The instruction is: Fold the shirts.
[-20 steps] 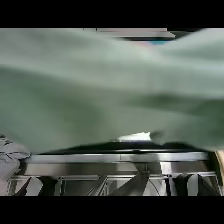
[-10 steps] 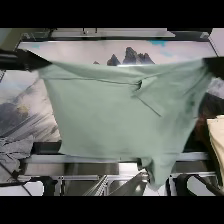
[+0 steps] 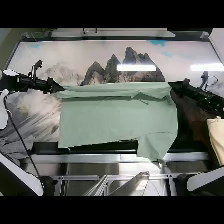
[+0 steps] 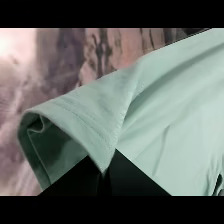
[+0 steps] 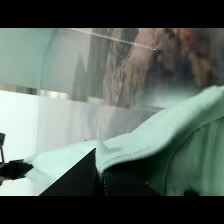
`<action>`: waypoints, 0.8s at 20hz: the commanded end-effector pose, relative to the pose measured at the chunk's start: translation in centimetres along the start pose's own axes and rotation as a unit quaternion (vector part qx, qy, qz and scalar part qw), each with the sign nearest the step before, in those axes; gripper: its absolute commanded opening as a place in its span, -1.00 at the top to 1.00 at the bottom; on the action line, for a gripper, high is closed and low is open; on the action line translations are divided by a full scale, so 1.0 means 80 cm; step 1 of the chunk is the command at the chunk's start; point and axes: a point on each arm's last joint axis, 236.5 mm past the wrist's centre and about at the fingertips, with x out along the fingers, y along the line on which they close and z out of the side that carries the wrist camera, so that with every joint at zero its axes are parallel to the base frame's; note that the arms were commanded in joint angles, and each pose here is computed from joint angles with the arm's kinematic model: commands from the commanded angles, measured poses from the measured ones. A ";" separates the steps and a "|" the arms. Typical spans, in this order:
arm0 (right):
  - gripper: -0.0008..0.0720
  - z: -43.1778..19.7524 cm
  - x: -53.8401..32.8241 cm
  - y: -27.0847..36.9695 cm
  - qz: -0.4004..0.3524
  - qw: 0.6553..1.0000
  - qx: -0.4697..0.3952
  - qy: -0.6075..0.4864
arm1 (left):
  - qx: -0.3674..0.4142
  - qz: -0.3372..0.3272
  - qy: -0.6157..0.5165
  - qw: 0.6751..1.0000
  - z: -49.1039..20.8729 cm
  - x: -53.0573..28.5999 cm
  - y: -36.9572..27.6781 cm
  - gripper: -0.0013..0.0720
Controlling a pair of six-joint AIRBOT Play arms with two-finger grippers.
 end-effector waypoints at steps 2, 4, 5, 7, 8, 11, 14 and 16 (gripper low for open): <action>0.92 0.021 0.007 -0.010 0.016 1.000 0.005 0.009 | -0.005 -0.010 0.025 1.000 0.008 0.006 0.013 0.90; 0.92 0.014 -0.001 -0.006 0.019 0.999 -0.002 0.035 | -0.001 -0.016 0.034 0.999 0.006 0.003 0.007 0.90; 0.92 0.008 -0.008 -0.011 0.012 0.999 0.001 0.051 | -0.004 -0.022 0.046 0.999 -0.002 0.002 0.004 0.91; 0.92 -0.010 -0.019 -0.033 -0.021 0.996 0.009 0.085 | -0.031 -0.019 0.076 0.996 -0.023 0.003 0.008 0.93; 0.92 -0.022 -0.024 -0.044 -0.040 0.994 0.007 0.106 | -0.039 -0.018 0.087 0.995 -0.034 0.006 0.010 0.93; 0.92 -0.039 -0.024 -0.054 -0.058 0.989 -0.008 0.134 | -0.050 -0.015 0.084 0.995 -0.043 0.020 0.016 0.93; 0.92 -0.037 -0.023 -0.059 -0.065 0.989 -0.010 0.129 | -0.053 -0.005 0.069 0.996 -0.037 0.024 0.026 0.93; 0.92 -0.036 -0.022 -0.065 -0.077 0.989 -0.015 0.128 | -0.052 -0.004 0.069 0.996 -0.037 0.024 0.026 0.93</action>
